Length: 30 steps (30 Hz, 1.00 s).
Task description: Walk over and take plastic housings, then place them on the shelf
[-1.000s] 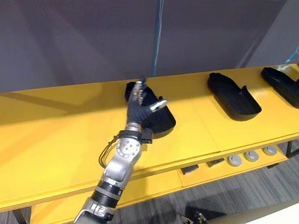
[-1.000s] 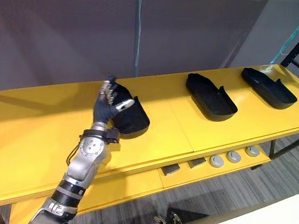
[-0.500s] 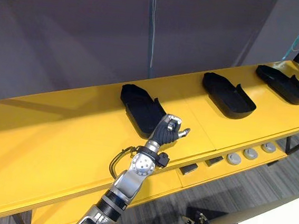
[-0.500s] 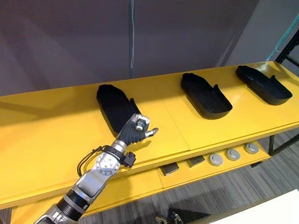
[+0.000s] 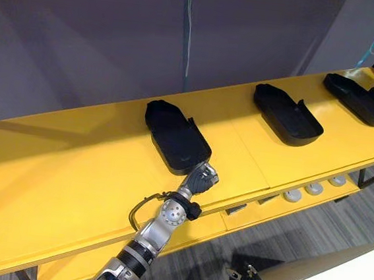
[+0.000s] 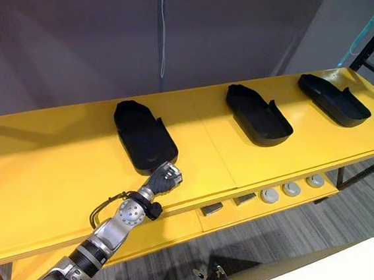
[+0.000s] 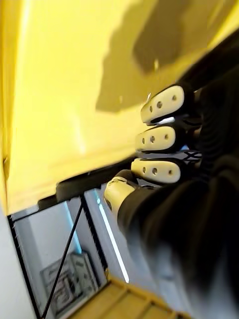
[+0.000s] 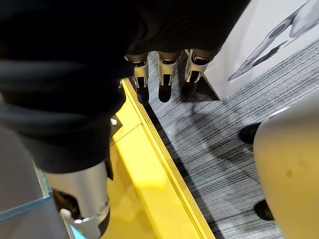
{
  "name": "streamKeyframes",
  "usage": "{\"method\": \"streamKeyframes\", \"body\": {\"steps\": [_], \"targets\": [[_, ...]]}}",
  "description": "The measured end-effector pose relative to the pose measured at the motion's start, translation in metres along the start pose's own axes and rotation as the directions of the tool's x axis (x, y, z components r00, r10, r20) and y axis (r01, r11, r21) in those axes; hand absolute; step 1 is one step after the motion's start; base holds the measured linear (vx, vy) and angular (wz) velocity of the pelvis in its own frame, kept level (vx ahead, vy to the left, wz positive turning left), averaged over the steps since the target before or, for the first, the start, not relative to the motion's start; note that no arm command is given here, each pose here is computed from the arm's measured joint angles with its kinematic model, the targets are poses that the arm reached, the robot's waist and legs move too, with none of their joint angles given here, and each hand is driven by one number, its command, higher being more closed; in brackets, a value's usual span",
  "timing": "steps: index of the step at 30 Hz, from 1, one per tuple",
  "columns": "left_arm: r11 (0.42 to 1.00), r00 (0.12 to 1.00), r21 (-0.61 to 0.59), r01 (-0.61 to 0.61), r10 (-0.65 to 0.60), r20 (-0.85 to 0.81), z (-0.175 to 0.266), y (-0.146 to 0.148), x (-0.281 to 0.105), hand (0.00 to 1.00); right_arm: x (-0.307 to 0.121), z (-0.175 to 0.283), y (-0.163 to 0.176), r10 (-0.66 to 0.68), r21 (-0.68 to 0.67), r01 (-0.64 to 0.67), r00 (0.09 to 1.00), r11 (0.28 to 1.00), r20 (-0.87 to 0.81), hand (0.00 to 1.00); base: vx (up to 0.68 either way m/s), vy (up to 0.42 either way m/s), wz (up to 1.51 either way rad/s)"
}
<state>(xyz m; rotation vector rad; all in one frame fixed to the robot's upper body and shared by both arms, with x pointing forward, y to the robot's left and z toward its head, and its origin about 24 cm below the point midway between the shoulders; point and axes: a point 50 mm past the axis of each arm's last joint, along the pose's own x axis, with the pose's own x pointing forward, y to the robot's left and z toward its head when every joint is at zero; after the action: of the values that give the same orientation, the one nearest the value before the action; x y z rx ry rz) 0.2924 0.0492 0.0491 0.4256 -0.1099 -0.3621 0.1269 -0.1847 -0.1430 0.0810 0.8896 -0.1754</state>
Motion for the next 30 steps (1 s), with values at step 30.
{"method": "streamKeyframes", "body": {"steps": [30], "targets": [[0.981, 0.979, -0.002, -0.194, 0.194, -0.065, -0.016, 0.032, -0.005, 1.0, 0.002, 0.003, 0.001, -0.003, 0.0, 0.003, 1.0, 1.0, 0.004, 0.0, -0.01, 0.004, 0.0]]}}
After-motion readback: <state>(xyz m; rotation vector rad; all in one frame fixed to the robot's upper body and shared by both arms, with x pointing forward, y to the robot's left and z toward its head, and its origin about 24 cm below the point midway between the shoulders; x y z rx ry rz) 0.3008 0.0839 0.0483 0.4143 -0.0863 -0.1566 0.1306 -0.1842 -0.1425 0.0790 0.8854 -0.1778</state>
